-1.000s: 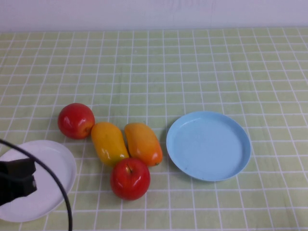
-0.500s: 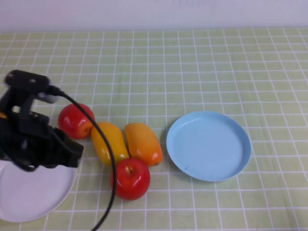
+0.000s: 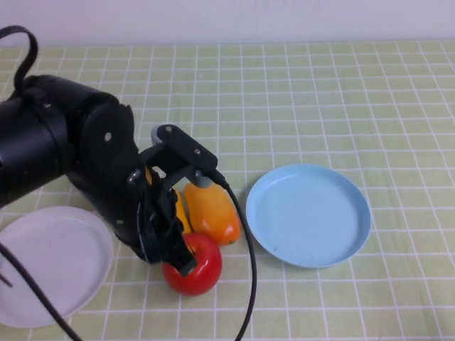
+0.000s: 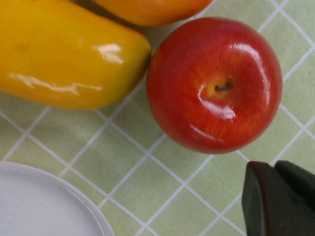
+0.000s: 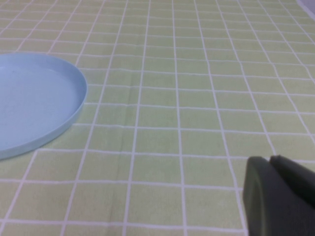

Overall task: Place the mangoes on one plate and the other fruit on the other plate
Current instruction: Put one type of fruit in the left plate

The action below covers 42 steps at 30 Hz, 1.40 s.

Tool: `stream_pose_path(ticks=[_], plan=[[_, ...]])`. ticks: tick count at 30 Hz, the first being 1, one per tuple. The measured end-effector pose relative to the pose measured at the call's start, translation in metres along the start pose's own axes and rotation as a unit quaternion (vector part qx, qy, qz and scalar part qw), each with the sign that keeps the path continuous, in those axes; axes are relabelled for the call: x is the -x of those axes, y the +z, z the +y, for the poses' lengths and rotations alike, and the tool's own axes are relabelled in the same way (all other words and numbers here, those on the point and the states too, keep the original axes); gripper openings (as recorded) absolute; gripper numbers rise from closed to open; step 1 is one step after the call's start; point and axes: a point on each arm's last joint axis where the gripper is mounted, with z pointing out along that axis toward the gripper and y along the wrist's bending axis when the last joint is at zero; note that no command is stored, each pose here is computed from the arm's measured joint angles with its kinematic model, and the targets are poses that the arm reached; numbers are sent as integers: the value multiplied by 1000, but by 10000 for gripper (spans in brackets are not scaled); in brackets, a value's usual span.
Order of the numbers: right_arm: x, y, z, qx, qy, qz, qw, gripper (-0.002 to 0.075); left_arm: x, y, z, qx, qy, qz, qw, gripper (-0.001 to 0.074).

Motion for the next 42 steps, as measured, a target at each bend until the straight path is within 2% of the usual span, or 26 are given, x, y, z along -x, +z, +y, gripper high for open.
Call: stream_pose_path(ticks=[2,4,6,10,12,14,21,31,42], plan=[[0,0,0,0,0,0,1000,-16,6,2,1,-4,1,11,1000,18],[0,0,0,0,0,0,1000,-16,11,1,2,-6,0,18,1000,88],[0,0,0,0,0,-1,1000,-16,17,1,4,-7,-2,21,1000,215],[0,0,0,0,0,-1,1000,-16,24,6,6,-9,-26,25,999,526],[0,0,0,0,0,-1,1000,-16,26,13,7,-10,-36,29,999,617],[0,0,0,0,0,-1,1000,-16,28,22,8,-12,-40,38,998,661],[0,0,0,0,0,-1,1000,-16,35,41,9,-25,-32,38,998,668],[0,0,0,0,0,-1,1000,-16,41,45,10,-22,-25,17,999,668],[0,0,0,0,0,-1,1000,-16,42,64,12,-27,-26,43,998,668]])
